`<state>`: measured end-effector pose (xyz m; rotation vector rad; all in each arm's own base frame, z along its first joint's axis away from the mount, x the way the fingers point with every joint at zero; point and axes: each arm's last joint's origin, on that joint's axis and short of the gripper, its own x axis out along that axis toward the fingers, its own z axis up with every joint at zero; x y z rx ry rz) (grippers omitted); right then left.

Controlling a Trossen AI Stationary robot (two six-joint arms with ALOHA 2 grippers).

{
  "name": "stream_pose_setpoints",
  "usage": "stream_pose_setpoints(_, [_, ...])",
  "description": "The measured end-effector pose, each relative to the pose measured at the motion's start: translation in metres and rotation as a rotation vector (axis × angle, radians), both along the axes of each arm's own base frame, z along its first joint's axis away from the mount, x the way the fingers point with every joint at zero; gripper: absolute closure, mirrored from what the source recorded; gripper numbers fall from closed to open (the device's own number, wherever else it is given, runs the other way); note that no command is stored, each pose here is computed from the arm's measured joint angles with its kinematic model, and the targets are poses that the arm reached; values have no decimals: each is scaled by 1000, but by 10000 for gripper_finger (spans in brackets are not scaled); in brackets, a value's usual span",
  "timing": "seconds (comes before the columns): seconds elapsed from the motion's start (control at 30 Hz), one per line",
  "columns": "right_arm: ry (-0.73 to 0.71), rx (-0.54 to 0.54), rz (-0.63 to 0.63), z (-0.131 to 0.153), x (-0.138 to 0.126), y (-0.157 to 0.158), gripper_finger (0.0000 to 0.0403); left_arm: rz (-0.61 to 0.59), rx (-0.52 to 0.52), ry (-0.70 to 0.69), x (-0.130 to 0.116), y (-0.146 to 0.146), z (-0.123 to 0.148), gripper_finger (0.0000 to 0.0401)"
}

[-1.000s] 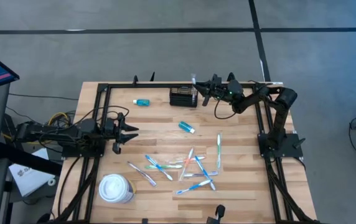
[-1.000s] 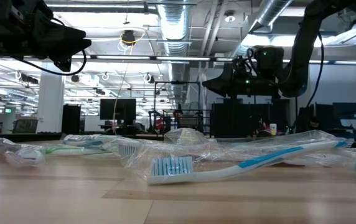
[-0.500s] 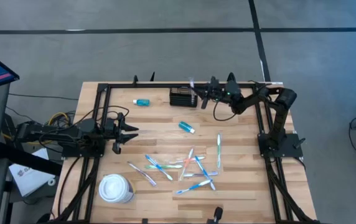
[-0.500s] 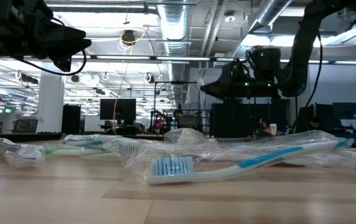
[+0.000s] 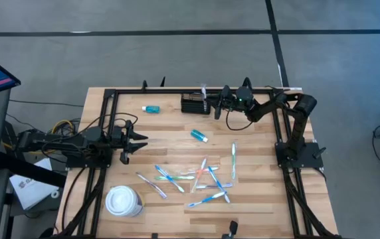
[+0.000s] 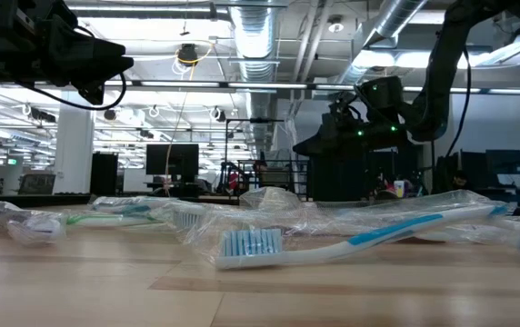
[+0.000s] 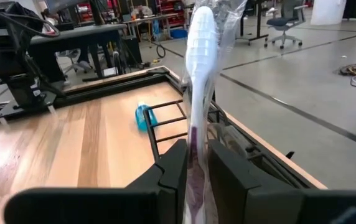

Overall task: Pick & Place toothbrushing station
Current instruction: Put the purple toothbrush into the mesh organizer, then put the green toothbrush into the mesh organizer

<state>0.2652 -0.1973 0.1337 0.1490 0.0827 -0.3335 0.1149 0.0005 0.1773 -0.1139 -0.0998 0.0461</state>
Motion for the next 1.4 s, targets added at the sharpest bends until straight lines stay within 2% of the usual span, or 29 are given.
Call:
stream_pose_setpoints(0.5, [0,-1,-1,0,0,0,340,0,0,0,0,0,0,288])
stream_pose_setpoints(1.03, [10,-13,-27,9,-7,-6,227,-1,-2,0,0,0,0,288])
stream_pose_setpoints(1.4, [94,29,-27,28,-17,-1,194,-1,-3,0,0,0,0,288])
